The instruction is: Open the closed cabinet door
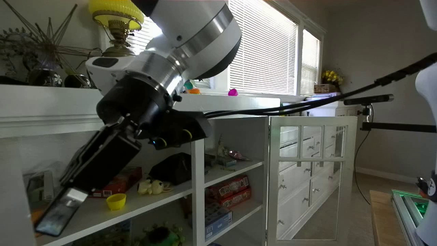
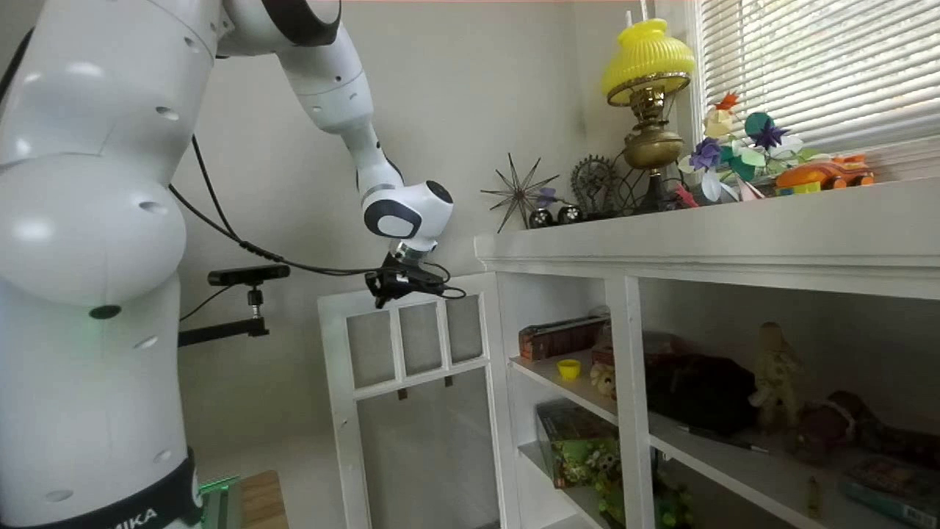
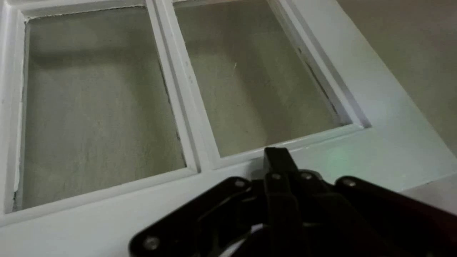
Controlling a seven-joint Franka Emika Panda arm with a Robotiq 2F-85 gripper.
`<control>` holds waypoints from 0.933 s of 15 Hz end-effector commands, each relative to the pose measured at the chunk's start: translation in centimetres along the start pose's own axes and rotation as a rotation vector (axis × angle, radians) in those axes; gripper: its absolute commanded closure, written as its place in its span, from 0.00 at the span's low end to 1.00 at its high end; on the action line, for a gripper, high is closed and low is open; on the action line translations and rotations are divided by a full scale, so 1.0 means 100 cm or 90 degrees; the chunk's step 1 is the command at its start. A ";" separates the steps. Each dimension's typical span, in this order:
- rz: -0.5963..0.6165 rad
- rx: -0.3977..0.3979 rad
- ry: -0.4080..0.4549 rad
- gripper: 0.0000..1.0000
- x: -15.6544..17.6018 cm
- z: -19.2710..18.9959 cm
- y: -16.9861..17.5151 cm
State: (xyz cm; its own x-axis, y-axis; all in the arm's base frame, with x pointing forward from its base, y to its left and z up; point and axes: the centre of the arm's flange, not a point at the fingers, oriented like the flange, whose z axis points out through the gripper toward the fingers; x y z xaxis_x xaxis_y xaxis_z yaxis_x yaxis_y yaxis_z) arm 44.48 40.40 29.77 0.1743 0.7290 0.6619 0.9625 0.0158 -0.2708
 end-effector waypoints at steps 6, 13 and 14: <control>-0.001 0.004 0.001 1.00 0.024 0.020 0.005; -0.009 0.006 -0.004 1.00 0.035 0.030 0.005; -0.009 0.005 -0.006 1.00 0.036 0.031 0.005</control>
State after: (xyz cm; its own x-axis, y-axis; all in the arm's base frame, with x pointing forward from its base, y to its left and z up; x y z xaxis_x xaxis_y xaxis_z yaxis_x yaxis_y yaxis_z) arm 44.65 43.19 29.71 0.1572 0.7264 0.6690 0.9627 0.0383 -0.2678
